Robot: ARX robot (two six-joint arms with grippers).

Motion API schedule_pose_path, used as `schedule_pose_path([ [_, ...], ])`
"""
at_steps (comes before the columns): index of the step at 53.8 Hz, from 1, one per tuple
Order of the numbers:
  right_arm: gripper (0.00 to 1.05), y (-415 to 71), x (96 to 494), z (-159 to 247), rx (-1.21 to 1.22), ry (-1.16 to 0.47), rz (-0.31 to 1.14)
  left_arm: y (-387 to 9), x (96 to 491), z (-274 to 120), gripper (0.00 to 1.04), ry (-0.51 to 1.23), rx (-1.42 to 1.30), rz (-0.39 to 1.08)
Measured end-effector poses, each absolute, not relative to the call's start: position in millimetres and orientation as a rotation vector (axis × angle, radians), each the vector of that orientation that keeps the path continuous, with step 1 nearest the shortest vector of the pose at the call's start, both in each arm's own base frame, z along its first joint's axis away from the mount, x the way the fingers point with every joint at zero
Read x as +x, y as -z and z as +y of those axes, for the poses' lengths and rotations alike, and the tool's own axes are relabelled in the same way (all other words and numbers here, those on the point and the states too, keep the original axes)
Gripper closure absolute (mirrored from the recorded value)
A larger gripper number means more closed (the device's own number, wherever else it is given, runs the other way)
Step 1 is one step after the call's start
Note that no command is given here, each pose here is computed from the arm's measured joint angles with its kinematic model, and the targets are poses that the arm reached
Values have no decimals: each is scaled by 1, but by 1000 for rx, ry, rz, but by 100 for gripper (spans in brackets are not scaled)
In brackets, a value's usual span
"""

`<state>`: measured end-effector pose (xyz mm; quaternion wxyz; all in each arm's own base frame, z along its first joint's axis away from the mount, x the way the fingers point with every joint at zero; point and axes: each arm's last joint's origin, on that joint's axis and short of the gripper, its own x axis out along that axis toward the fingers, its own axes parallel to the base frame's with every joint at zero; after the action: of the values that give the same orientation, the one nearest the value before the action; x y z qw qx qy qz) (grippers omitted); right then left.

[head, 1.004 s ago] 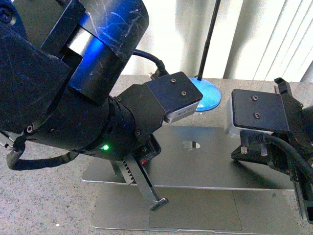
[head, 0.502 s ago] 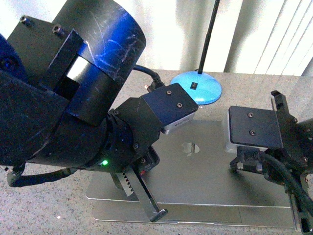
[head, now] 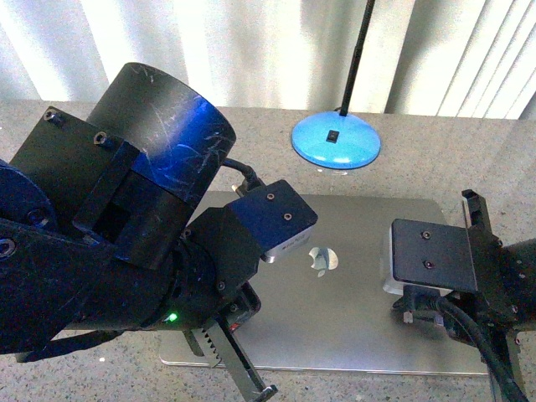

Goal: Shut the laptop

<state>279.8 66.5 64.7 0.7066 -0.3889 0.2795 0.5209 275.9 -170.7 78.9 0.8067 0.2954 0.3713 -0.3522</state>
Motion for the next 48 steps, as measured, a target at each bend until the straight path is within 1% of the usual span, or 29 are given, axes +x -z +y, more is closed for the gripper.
schedule_pose_path([
  [9,102,-69,281,65,-807,-1147,608,-75,274,-166,101,752,545,798],
  [13,102,-82,284,62,-748,-1118,562,-76,273,-159,101,739,472,794],
  [19,102,-113,294,58,-656,-967,421,-89,271,-142,101,691,292,763],
  [21,102,-131,299,54,-603,-853,348,-105,274,-131,101,627,187,707],
  [22,102,-135,301,53,-587,-828,328,-109,275,-128,101,609,156,692],
  [23,101,-144,303,52,-562,-790,286,-120,277,-121,98,571,106,654],
  [25,96,-158,306,50,-470,-732,242,-143,280,-104,91,464,-36,601],
  [27,89,-165,307,48,-397,-703,236,-160,280,-89,86,385,-116,558],
  [28,85,-166,307,48,-367,-695,242,-175,279,-78,80,319,-218,520],
  [29,81,-166,307,47,-348,-691,249,-183,277,-74,77,299,-259,495],
  [31,72,-162,306,47,-295,-685,280,-193,276,-66,70,245,-346,464],
  [32,69,-161,306,47,-281,-684,291,-197,276,-62,65,228,-379,449],
  [34,60,-158,305,48,-259,-687,305,-199,275,-62,56,221,-425,449],
  [35,58,-157,306,49,-247,-657,312,-197,275,-62,52,221,-438,458],
  [37,65,-153,302,53,-240,-458,240,-190,274,-64,45,219,-452,490],
  [38,66,-153,301,53,-227,-432,232,-187,274,-65,41,222,-460,506],
  [39,71,-152,297,52,-202,-330,191,-184,273,-65,38,219,-460,515],
  [40,73,-151,294,50,-183,-273,168,-182,273,-66,38,212,-442,509],
  [41,75,-151,291,48,-170,-235,153,-178,272,-68,40,184,-403,459],
  [42,81,-152,283,43,-130,-121,101,-176,271,-67,44,160,-375,392],
  [43,84,-153,279,40,-119,-80,82,-174,268,-64,49,104,-298,289],
  [44,88,-155,273,36,-96,-40,53,-172,264,-62,53,73,-268,235],
  [46,93,-158,267,32,-73,-14,31,-171,258,-56,58,34,-214,161],
  [48,102,-162,258,27,-47,9,9,-174,249,-48,67,12,-142,70],
])
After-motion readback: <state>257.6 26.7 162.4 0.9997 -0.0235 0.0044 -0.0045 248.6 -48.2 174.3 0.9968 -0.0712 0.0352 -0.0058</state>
